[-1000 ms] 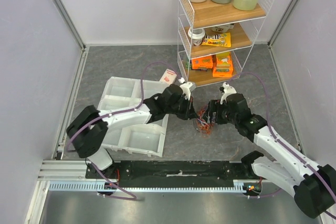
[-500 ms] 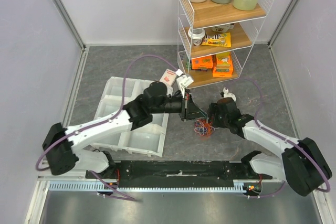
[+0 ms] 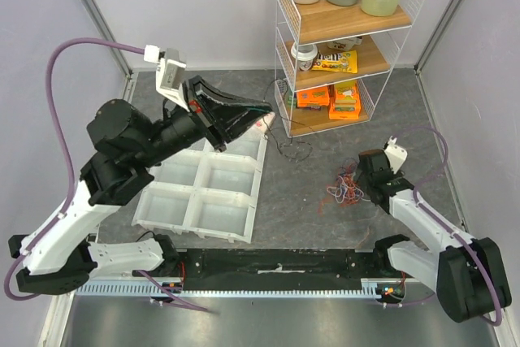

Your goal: Untangle the cables

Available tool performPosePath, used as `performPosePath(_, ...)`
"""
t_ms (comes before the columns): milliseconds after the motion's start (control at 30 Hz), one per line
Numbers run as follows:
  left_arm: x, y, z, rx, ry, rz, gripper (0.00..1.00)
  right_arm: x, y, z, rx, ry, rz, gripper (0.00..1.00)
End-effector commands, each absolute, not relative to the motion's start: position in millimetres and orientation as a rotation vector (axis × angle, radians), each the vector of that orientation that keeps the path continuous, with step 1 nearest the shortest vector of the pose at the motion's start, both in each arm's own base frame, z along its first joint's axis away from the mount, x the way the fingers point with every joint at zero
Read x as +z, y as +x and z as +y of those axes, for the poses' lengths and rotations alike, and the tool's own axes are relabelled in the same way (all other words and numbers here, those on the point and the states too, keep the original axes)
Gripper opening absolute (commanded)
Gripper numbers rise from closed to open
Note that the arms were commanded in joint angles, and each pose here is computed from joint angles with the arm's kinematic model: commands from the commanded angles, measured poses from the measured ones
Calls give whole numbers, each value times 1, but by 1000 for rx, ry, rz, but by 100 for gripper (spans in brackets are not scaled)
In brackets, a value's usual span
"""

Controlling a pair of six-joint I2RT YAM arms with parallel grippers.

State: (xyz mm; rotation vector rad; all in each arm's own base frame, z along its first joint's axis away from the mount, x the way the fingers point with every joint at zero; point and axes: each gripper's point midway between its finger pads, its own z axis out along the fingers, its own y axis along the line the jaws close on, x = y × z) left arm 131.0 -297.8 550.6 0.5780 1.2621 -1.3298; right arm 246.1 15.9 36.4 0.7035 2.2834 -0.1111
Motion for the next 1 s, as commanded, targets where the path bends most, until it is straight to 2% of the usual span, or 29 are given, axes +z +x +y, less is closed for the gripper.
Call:
performPosePath(0,520,170,-297,-1103,525,1430,2,74,258,3,-194,637,2219,82)
performPosePath(67,520,175,-296,-1072,510,1431,2,83,264,10,-153,579,2235,83)
performPosePath(200,518,176,-302,-1082,526,1440,2,126,279,69,160,207,2221,85)
performPosePath(333,493,188,-307,-1025,515,1515,2,162,274,101,227,49,2181,87)
performPosePath(467,457,213,-294,-851,442,1606,2,159,264,124,376,-34,2195,86)
performPosePath(667,414,247,-263,-652,334,1684,2,150,257,114,340,-10,2190,88)
performPosePath(833,380,290,-234,-605,231,1743,2,139,254,112,331,-13,2209,88)
performPosePath(967,355,323,-218,-677,143,1796,2,132,250,113,344,-24,2218,89)
